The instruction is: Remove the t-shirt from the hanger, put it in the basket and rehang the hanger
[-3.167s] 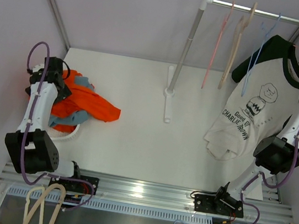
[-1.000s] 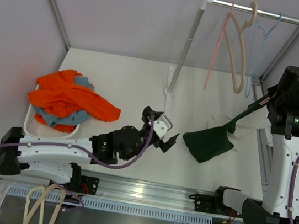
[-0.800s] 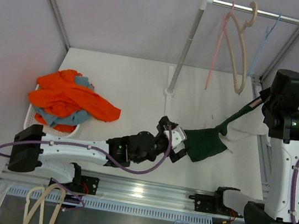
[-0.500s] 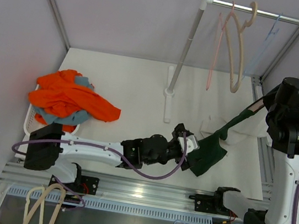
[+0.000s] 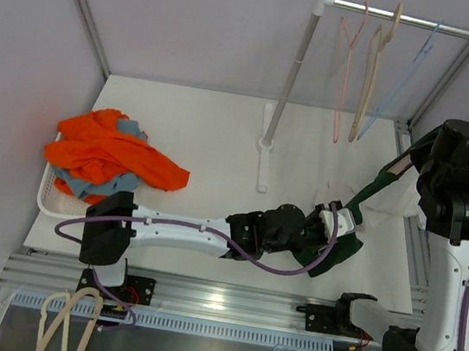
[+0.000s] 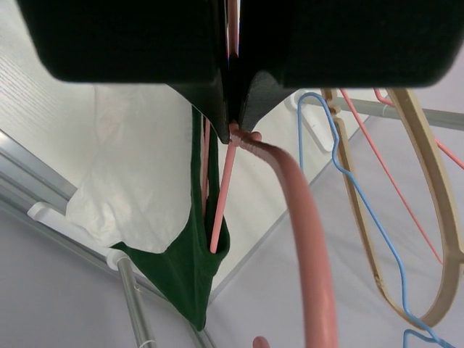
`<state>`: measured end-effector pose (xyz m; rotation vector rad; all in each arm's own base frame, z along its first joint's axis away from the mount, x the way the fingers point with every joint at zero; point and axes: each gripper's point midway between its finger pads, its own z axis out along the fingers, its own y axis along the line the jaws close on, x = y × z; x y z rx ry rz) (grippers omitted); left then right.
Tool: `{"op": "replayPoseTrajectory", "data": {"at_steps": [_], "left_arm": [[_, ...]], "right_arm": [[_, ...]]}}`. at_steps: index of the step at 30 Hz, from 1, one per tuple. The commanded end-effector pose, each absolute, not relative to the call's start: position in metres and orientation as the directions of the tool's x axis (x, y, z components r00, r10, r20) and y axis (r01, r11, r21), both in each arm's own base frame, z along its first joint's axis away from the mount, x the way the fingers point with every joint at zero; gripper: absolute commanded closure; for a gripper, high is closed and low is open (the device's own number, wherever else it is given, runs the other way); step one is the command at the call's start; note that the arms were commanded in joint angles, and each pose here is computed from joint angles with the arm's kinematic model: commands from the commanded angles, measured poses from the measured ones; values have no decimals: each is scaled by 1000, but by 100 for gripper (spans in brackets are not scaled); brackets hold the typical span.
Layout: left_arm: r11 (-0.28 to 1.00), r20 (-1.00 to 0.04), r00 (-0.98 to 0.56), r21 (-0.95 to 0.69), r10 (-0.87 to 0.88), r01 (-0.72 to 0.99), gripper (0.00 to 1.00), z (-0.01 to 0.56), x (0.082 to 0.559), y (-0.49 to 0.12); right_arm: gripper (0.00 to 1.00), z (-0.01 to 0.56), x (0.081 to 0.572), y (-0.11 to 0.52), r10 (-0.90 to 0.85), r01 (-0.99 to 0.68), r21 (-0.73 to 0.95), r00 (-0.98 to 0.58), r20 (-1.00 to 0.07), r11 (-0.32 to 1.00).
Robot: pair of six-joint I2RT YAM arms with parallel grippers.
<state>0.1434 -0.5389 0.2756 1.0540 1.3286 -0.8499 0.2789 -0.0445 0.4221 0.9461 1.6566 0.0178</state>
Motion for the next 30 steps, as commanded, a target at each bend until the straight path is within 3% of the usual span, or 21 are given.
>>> {"op": "replayPoseTrajectory", "data": {"at_steps": [1, 5, 12, 20, 23, 26, 29, 30], "left_arm": [[315, -992, 111, 122, 53, 941, 99, 300, 117, -523], [348, -984, 155, 178, 93, 921, 99, 281, 93, -495], [293, -986, 108, 141, 128, 946, 99, 236, 33, -506], [288, -983, 136, 166, 123, 943, 99, 224, 4, -506], [310, -978, 149, 188, 145, 932, 99, 221, 12, -510], [362, -969, 119, 192, 215, 912, 99, 206, 50, -528], [412, -968, -12, 95, 249, 906, 99, 201, 105, -547], [465, -987, -56, 22, 152, 885, 99, 254, 141, -564]], "right_arm": [[100, 435, 293, -52, 562, 556, 495, 59, -825, 668], [100, 424, 309, -60, 577, 572, 494, 44, -815, 654], [100, 411, 316, -91, 588, 623, 493, 65, -806, 608], [100, 410, 312, -99, 571, 644, 476, 72, -817, 599], [100, 411, 315, -87, 597, 599, 497, 41, -802, 627], [100, 422, 311, -59, 632, 496, 547, -5, -775, 674], [100, 437, 297, -33, 639, 395, 574, -46, -768, 717], [100, 443, 289, -28, 638, 378, 577, -53, -768, 725]]}}
